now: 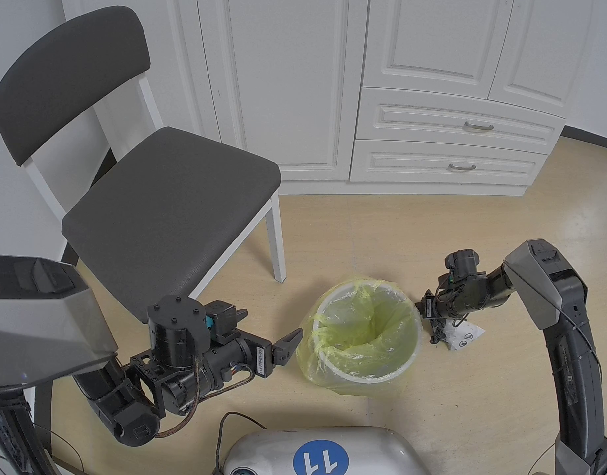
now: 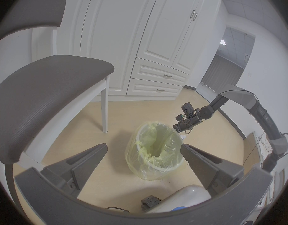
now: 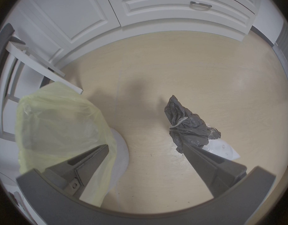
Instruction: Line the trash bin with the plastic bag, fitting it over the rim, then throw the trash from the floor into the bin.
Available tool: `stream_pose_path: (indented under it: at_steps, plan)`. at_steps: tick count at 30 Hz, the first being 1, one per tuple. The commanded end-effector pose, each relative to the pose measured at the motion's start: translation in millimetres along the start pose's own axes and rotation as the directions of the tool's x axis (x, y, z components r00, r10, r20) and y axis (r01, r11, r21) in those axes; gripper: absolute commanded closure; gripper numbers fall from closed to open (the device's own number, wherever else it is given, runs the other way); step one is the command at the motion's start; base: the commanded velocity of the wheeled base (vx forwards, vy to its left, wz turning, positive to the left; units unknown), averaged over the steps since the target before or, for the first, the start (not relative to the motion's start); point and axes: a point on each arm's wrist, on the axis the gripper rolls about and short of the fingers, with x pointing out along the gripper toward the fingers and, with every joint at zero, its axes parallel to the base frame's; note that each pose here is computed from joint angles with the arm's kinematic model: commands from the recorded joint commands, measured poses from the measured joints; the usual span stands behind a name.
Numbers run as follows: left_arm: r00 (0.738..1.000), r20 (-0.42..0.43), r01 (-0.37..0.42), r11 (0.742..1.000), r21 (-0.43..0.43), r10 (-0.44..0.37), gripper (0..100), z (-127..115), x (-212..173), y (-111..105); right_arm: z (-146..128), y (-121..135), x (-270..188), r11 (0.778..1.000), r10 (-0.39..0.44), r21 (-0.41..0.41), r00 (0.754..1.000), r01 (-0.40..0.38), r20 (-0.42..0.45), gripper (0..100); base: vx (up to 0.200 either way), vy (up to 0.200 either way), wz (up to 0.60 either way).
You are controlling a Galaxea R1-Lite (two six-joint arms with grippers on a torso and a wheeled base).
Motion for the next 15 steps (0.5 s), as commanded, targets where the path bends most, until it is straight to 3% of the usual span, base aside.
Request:
stream_pose_path:
  at_steps: [1, 8, 15]
  plan:
    - [0.999, -0.035, -0.003, 1.000, 0.002, 0.003, 0, -13.5, 8.4, 1.0, -11.8, -2.8, 20.3, 1.000, -0.027, -0.004, 0.999, 0.027, -0.032, 0, 0.000, 0.000, 0.00]
    - [0.996, -0.080, 0.027, 0.999, 0.022, -0.026, 0, -34.5, 29.0, -10.1, -12.1, -3.3, 17.4, 1.000, -0.030, 0.004, 0.999, 0.030, -0.038, 0, 0.000, 0.000, 0.00]
    - [0.990, -0.135, 0.047, 0.996, 0.077, -0.036, 0, -32.0, 47.5, -22.2, -5.7, -9.0, -5.0, 0.999, -0.027, 0.020, 0.999, 0.028, -0.039, 0, 0.000, 0.000, 0.00]
